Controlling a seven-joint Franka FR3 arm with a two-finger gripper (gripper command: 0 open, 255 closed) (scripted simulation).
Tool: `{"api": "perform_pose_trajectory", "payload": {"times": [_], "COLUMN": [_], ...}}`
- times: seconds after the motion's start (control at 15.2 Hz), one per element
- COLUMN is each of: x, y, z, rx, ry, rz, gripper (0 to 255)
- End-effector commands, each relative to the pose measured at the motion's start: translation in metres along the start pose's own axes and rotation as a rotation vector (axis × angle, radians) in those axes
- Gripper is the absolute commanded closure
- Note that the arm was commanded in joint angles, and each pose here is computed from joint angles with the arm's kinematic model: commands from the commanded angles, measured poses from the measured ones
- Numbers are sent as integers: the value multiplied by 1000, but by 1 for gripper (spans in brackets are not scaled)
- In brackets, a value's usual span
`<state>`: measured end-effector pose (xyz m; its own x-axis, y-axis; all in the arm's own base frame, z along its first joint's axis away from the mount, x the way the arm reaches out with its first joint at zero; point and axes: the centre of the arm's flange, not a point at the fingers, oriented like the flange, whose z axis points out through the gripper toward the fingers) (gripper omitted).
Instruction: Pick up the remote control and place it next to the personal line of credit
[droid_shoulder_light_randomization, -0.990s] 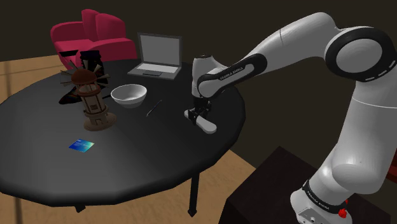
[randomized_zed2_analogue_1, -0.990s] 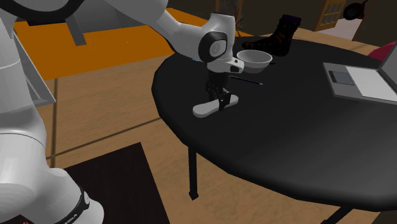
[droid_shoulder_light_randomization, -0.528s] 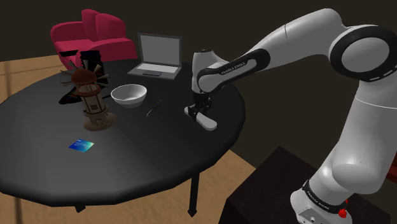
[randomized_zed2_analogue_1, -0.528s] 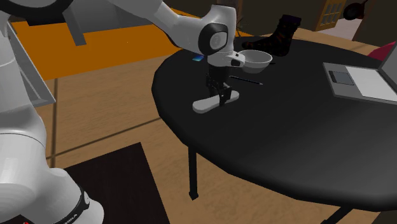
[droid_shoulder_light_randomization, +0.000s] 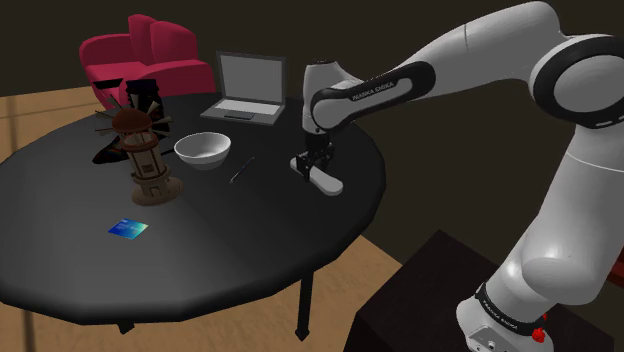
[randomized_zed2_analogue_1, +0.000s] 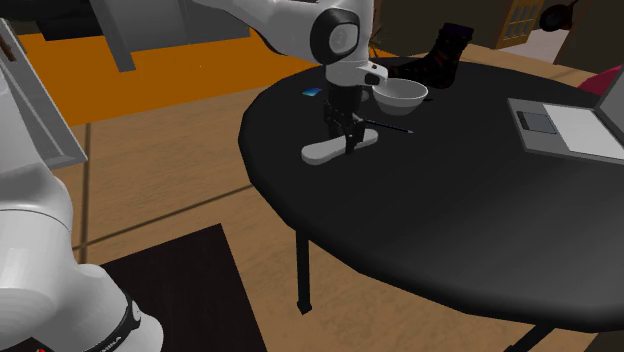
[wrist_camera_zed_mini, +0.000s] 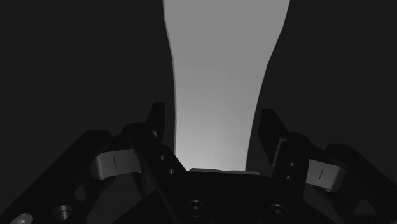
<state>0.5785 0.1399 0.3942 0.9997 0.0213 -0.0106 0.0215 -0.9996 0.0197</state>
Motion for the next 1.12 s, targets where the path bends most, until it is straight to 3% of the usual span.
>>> {"api": "perform_pose_trajectory", "payload": {"times": [0.0,0.2,1.06], "x": [1,1,-2], "y": [1,1,-170], "z": [-10,-23,-28], "rx": [0,0,0], "ry": [0,0,0], "rz": [0,0,0], "gripper": [255,255,255]}}
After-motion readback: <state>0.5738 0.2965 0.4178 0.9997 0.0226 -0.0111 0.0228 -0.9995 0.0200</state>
